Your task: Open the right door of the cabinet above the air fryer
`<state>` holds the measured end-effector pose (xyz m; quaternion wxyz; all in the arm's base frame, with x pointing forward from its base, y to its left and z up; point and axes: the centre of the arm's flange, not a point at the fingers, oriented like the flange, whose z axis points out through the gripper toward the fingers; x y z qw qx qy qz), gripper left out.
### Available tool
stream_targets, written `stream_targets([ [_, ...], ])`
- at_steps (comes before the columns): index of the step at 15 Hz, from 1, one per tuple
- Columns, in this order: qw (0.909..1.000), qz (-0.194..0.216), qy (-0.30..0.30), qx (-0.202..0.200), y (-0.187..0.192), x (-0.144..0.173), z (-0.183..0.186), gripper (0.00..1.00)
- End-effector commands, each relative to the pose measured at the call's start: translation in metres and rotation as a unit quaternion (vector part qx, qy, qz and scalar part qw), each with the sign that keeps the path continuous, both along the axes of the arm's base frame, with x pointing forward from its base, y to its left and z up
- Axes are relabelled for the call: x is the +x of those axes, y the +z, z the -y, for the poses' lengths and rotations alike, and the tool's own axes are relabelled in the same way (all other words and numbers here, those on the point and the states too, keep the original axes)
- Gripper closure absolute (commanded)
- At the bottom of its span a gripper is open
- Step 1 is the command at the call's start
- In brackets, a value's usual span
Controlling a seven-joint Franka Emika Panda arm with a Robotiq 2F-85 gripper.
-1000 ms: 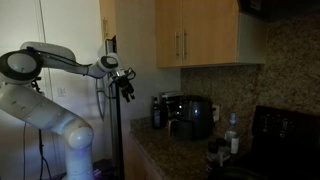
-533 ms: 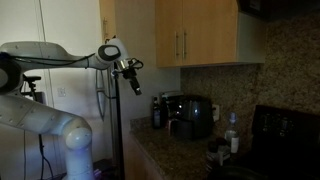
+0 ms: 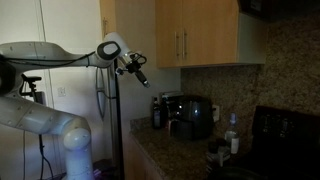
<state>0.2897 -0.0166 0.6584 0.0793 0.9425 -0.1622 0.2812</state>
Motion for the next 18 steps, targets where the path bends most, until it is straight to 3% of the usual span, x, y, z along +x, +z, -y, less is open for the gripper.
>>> stream_targets([
  [1,0.9945,0.093,-0.005,0.048,0.047,0.008,0.087,0.00],
  [3,0.9875,0.104,-0.045,0.110,0.068,0.012,0.124,0.00],
  [4,0.9915,0.104,-0.027,0.074,0.048,-0.010,0.099,0.00],
  [7,0.9871,0.113,-0.044,0.105,0.059,-0.005,0.127,0.00],
  [8,0.9867,0.104,-0.001,0.125,0.052,-0.009,0.116,0.00],
  [9,0.9817,0.120,0.034,0.144,0.054,-0.013,0.119,0.00],
  [12,0.9675,0.187,0.084,0.147,0.082,-0.003,0.140,0.00],
  [15,0.9421,0.270,0.075,0.184,0.119,-0.015,0.153,0.00],
  [16,0.9557,0.235,0.069,0.164,0.099,-0.017,0.150,0.00],
  [18,0.9471,0.260,0.068,0.176,0.114,-0.023,0.155,0.00],
])
